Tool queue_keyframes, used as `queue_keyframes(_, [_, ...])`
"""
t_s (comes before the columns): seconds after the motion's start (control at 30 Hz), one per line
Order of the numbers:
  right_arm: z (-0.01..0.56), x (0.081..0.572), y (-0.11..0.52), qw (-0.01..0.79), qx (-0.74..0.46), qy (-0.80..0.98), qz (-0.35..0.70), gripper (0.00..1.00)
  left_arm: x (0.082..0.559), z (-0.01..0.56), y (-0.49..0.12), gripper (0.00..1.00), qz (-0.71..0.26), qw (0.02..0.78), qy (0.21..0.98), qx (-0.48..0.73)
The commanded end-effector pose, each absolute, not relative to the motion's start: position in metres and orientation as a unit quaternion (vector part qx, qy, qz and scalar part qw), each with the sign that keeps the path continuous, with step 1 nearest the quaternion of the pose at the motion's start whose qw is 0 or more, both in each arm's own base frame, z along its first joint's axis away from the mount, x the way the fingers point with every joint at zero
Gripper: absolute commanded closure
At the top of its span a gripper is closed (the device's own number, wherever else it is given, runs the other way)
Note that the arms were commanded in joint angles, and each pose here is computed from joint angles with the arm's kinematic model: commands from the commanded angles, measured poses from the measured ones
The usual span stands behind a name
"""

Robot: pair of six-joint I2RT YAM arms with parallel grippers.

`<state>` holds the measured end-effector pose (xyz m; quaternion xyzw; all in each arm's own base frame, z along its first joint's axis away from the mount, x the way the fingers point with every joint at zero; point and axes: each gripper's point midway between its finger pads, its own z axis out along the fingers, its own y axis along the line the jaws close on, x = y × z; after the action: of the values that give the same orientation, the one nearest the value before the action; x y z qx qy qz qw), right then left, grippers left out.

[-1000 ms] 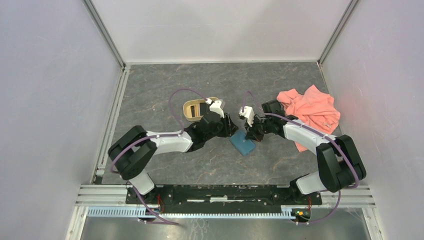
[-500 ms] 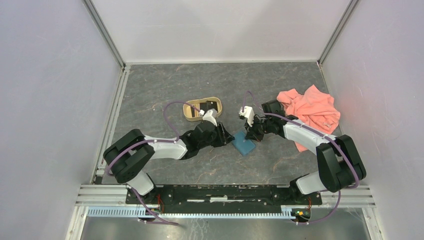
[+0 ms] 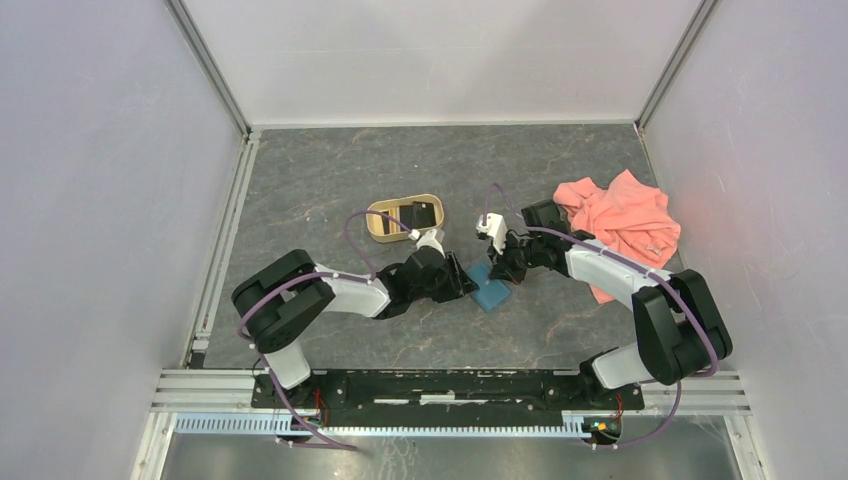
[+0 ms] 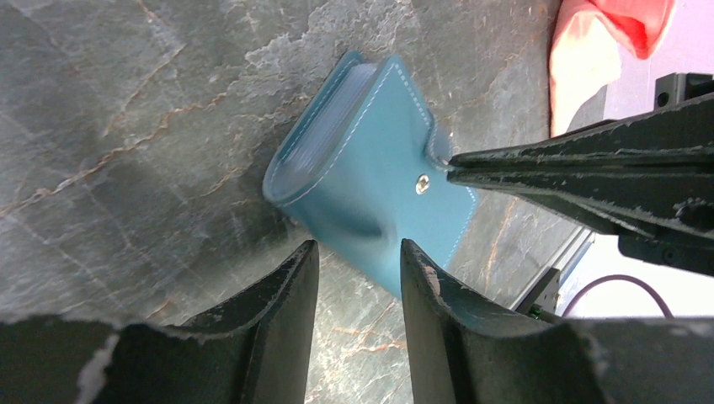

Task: Put the credit cards into the card holder
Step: Close the card holder at the center of the board.

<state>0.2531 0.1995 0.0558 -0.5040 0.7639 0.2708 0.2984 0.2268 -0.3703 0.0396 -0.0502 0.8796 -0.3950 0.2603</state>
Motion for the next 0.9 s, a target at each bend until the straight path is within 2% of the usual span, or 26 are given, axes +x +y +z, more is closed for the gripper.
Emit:
queue_keyframes(0.0, [0.053, 0.251, 0.204, 0.299, -0.508, 0.76, 0.273, 1.0, 0.237, 0.039, -0.375, 0.53, -0.384, 0.264, 0.881, -0.081])
queue_keyframes(0.87, [0.052, 0.241, 0.209, 0.29, -0.539, 0.743, 0.272, 1.0, 0.241, 0.02, -0.382, 0.6, -0.368, 0.253, 0.891, -0.085])
